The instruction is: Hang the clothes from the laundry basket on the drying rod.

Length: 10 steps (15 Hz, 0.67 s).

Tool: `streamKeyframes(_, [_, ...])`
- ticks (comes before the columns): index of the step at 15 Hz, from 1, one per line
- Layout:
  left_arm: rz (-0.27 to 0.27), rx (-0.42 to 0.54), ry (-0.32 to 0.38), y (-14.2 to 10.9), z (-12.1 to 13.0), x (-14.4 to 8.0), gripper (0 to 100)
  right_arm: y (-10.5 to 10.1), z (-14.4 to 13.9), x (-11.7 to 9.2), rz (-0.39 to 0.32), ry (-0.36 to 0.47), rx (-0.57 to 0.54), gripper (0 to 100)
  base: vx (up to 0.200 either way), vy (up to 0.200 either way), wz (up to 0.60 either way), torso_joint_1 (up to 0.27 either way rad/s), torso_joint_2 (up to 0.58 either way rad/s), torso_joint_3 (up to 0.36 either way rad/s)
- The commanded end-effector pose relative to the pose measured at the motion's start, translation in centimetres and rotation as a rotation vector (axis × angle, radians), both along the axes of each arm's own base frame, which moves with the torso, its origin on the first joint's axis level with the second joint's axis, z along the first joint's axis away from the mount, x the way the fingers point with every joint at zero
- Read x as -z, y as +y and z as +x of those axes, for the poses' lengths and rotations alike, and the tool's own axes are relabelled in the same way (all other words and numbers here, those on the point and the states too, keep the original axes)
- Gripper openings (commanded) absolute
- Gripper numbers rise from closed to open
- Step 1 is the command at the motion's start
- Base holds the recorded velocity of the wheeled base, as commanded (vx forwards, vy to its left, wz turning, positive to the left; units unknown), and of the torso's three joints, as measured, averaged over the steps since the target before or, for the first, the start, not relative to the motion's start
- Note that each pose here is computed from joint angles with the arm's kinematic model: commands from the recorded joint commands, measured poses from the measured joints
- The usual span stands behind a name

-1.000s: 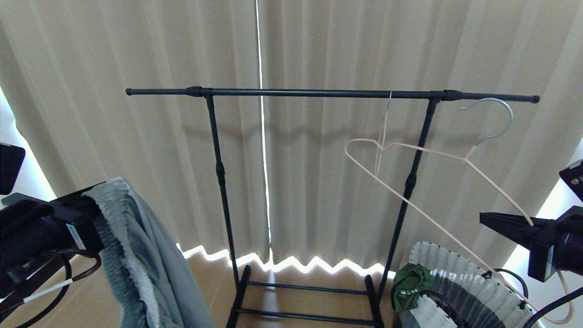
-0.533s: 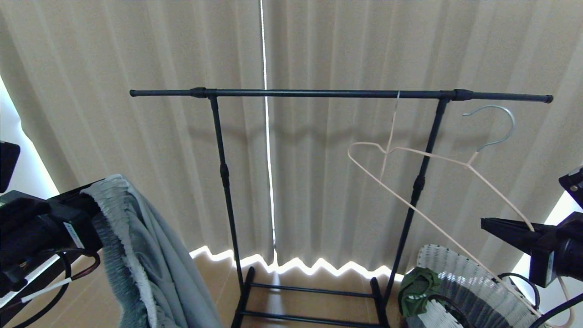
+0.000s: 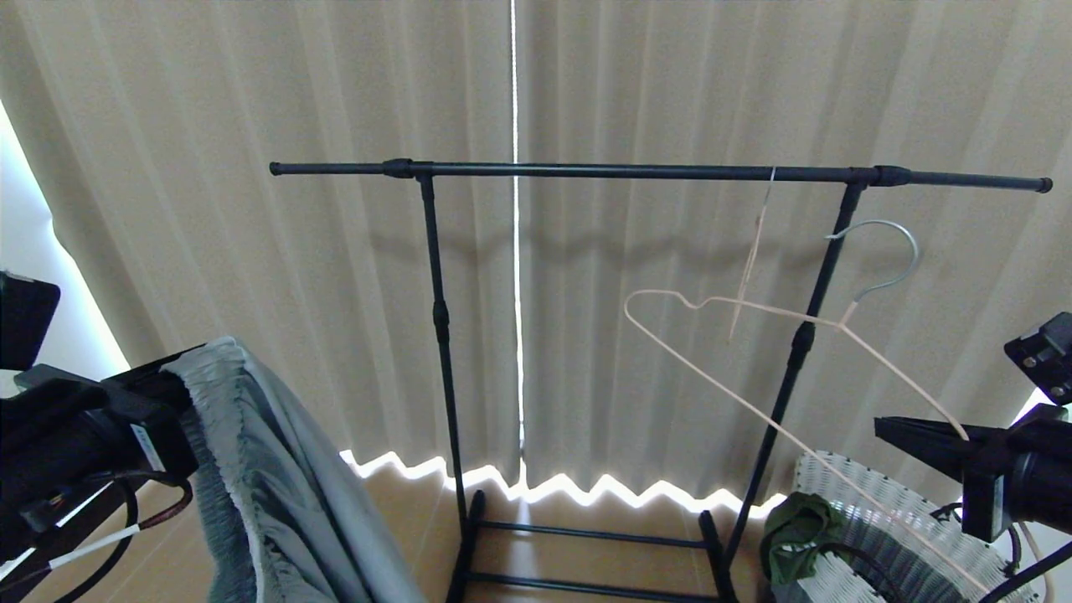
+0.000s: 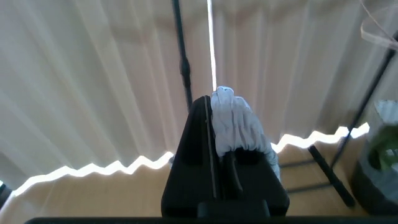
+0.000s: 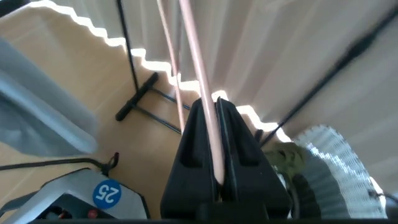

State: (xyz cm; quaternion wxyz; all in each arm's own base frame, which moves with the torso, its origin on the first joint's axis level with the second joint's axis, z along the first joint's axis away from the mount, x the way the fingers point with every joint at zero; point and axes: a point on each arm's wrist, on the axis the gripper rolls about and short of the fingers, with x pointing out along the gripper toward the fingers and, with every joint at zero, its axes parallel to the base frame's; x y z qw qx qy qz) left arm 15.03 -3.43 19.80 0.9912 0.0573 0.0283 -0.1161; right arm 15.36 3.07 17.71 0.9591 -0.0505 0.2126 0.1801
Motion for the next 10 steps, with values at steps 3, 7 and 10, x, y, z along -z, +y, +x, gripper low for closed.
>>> streamKeyframes(3, [0.016, 0.065, 0.002, -1.1, 0.2, -0.1, 0, 1.3, 0.6, 0.8, -0.008, 0.05, -0.068, 0, 0.0, 0.0, 0.0, 0.0, 0.0, 0.0])
streamKeyframes(7, [0.081, 0.001, 0.017, -2.0, 3.9, -0.8, 0, 3.9, 0.7, 0.5, 0.025, 0.061, -0.196, 0, 0.0, 0.0, 0.0, 0.0, 0.0, 0.0])
streamKeyframes(10, [0.106, -0.157, 0.049, -4.0, 8.9, -1.0, 0, 7.0, 0.2, -0.1, 0.118, 0.11, -0.308, 0, 0.0, 0.0, 0.0, 0.0, 0.0, 0.0])
